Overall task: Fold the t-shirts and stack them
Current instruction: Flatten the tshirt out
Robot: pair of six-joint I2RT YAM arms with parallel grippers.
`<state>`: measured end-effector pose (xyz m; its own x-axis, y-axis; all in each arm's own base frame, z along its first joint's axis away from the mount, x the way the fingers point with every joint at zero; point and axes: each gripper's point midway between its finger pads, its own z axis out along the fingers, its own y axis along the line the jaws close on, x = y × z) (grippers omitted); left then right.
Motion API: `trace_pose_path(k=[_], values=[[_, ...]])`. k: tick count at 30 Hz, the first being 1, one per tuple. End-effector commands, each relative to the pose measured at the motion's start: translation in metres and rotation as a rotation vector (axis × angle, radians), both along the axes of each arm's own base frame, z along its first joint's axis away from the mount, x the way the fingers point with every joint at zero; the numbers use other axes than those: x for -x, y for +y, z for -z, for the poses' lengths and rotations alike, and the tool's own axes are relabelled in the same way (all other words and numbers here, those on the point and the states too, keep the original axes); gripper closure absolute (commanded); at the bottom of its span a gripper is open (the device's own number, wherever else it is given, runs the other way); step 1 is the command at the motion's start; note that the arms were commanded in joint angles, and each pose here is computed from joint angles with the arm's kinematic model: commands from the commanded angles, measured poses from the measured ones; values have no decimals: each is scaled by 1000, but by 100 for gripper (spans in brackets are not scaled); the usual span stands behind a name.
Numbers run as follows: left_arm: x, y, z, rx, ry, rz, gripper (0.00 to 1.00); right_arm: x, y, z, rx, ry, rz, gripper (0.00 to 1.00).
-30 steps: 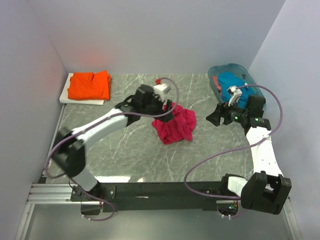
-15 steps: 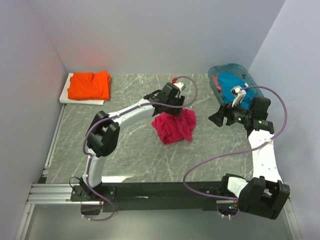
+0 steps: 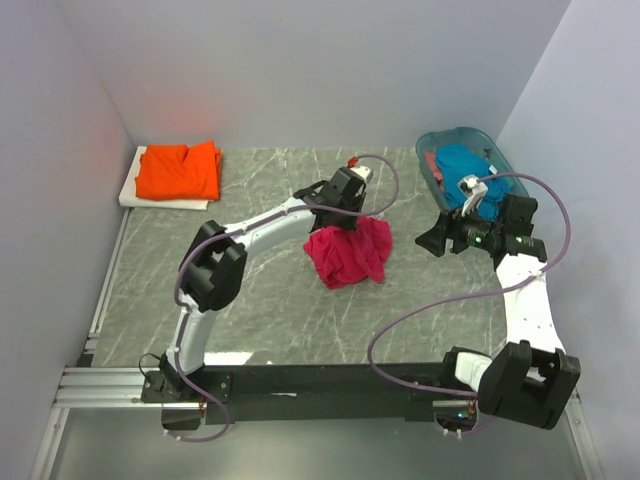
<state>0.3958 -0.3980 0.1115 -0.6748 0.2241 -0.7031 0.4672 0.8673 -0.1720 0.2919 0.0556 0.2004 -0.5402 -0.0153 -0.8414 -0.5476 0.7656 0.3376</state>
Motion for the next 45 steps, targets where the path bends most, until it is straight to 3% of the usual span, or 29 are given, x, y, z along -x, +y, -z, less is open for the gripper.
trace_pose_path(k=[1, 7, 13, 19, 23, 31, 39, 45], values=[[1, 2, -113, 147, -228, 46, 100, 1, 3, -3, -16, 1, -41, 19], [34, 31, -245, 276, -535, 168, 100, 3, 5, 0, -31, 13, -63, 20], [79, 63, -295, 312, -645, 259, 100, 23, 31, -3, -135, 30, -260, 20], [117, 92, -302, 360, -642, 277, 100, 41, 62, -6, -147, 23, -438, 20], [132, 104, -308, 452, -608, 222, 100, 52, 90, 0, -76, 7, -548, 20], [150, 118, -319, 573, -567, 161, 100, 39, 138, -28, 195, -449, -683, 18], [151, 127, -327, 613, -559, 101, 100, 24, 174, -1, 382, -527, -639, 24], [155, 131, -335, 627, -570, 101, 100, 5, 189, 0, 397, -497, -572, 31]])
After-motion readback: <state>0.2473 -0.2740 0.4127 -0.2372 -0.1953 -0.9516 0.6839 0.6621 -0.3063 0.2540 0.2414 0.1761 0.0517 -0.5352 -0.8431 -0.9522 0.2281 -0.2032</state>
